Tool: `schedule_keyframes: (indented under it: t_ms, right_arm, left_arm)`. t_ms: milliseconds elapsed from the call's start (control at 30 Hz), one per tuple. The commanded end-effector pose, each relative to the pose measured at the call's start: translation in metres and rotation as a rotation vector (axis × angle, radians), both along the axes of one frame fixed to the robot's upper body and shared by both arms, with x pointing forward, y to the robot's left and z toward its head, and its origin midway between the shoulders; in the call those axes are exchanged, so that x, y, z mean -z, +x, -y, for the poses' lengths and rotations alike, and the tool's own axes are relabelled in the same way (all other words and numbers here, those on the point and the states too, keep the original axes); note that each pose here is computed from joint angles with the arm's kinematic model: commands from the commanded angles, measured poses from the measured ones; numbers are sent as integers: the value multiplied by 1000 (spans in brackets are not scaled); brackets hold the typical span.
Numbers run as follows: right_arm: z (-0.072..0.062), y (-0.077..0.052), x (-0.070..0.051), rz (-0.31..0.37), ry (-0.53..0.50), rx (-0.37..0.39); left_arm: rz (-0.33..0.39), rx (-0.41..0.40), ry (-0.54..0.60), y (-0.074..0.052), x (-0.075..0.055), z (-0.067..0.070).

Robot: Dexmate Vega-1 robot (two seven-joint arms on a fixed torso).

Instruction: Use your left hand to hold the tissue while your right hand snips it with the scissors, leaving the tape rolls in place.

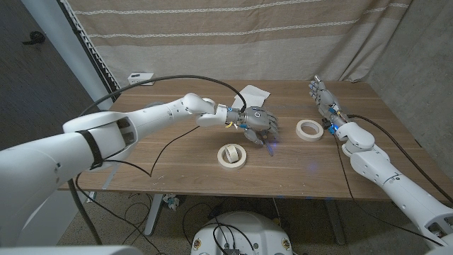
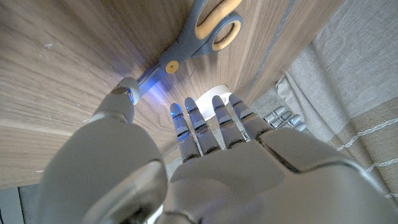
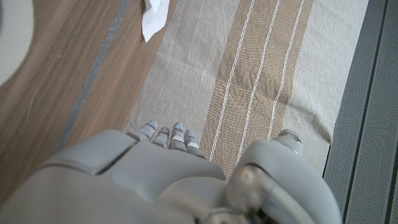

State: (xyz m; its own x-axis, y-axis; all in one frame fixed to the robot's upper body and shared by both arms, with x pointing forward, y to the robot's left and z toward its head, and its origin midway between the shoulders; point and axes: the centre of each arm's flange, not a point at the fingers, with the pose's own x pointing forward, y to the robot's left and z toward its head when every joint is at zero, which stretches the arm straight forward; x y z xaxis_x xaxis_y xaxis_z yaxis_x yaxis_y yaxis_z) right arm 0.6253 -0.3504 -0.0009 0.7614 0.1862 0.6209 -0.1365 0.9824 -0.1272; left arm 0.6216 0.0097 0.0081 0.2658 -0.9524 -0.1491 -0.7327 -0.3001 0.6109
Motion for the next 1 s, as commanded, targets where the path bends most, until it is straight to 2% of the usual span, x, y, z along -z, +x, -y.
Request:
schedule_keyframes:
  t_ms: [33, 433, 867, 1000]
  right_arm:
    - [1, -1, 1, -5, 1, 8]
    - [0, -2, 0, -5, -3, 8]
    - [-2, -3, 1, -7, -3, 11]
    - [-2, -1, 1, -7, 6, -15]
  left_arm:
    - [-9, -5, 22, 4, 7, -1]
    - [-29, 13, 27, 3, 12, 3]
    - [-28, 13, 44, 5, 13, 6]
    - [-28, 5, 43, 8, 12, 6]
